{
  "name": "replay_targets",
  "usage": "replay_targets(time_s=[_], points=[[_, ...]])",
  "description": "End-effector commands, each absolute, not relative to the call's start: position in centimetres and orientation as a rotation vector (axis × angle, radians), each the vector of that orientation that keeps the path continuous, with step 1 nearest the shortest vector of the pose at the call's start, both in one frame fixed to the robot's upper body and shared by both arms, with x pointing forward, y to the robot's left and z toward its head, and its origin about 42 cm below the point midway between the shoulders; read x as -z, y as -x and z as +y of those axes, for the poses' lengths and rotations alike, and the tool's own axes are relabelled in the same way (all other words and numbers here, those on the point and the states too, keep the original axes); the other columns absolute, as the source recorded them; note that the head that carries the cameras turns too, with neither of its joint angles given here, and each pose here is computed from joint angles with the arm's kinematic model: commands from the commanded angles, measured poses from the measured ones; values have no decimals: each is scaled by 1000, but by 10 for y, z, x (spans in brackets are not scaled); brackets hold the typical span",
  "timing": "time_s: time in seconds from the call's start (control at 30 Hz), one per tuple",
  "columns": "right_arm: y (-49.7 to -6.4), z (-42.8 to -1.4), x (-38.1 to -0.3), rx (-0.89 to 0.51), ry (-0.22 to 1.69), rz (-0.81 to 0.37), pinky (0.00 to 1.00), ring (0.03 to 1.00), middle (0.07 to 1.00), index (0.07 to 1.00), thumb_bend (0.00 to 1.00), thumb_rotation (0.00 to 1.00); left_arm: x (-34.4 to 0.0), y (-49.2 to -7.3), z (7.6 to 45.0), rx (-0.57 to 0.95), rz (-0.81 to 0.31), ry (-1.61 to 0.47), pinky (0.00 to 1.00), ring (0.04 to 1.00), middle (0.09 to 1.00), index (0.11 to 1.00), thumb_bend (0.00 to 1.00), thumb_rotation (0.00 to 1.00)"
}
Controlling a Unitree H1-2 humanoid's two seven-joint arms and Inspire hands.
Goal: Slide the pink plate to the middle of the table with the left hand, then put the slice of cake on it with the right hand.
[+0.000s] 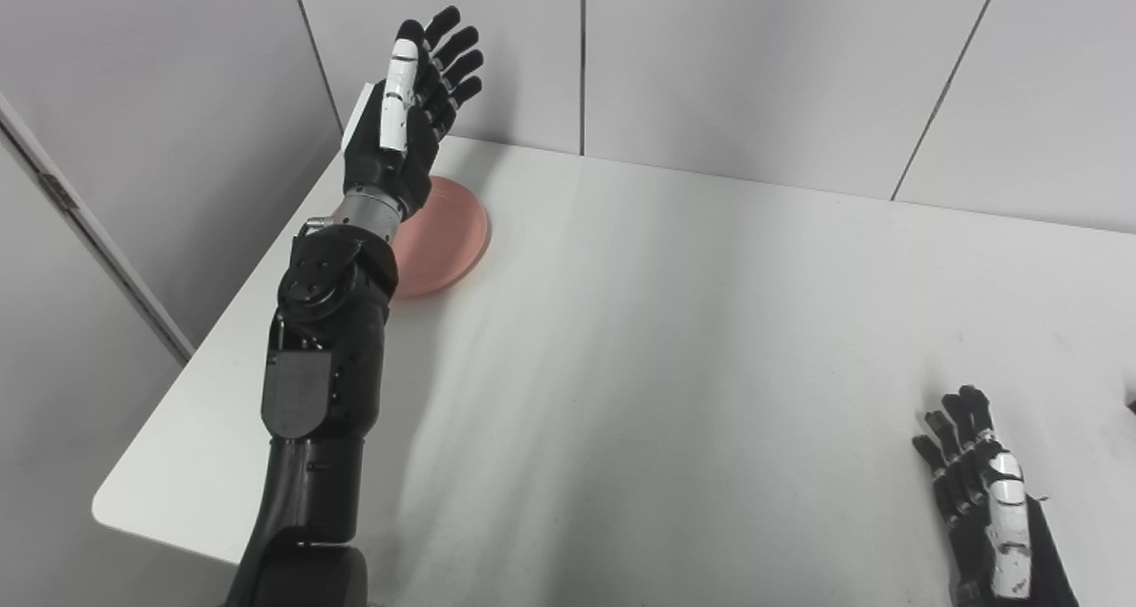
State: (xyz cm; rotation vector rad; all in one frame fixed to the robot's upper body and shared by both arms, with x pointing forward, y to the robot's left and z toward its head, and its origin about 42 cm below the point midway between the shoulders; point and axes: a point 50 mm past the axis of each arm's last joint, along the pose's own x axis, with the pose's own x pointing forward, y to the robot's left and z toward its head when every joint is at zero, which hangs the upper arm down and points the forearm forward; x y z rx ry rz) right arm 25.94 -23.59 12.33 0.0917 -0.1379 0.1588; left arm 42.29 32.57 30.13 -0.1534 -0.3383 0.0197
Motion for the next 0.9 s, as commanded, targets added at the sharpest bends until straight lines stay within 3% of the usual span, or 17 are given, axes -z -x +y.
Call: replay_targets(time_s=[0.0, 0.37, 0.87], points=[[-255, -244, -120, -147, -83, -118, 1000, 990, 1000, 1000, 509, 1000, -336, -426, 345, -42, -465, 116, 920, 907, 899, 884, 475, 1000], [-254, -246, -121, -147, -76, -112, 1000, 992, 1000, 1000, 524, 1000, -334, -436, 403, -163, -468, 87, 878, 884, 883, 864, 465, 1000], [-250, -250, -123, -138, -76, -113, 1000, 990, 1000, 1000, 512, 1000, -313, -425, 454, -303, -442, 121, 872, 864, 864, 851, 446, 1000]])
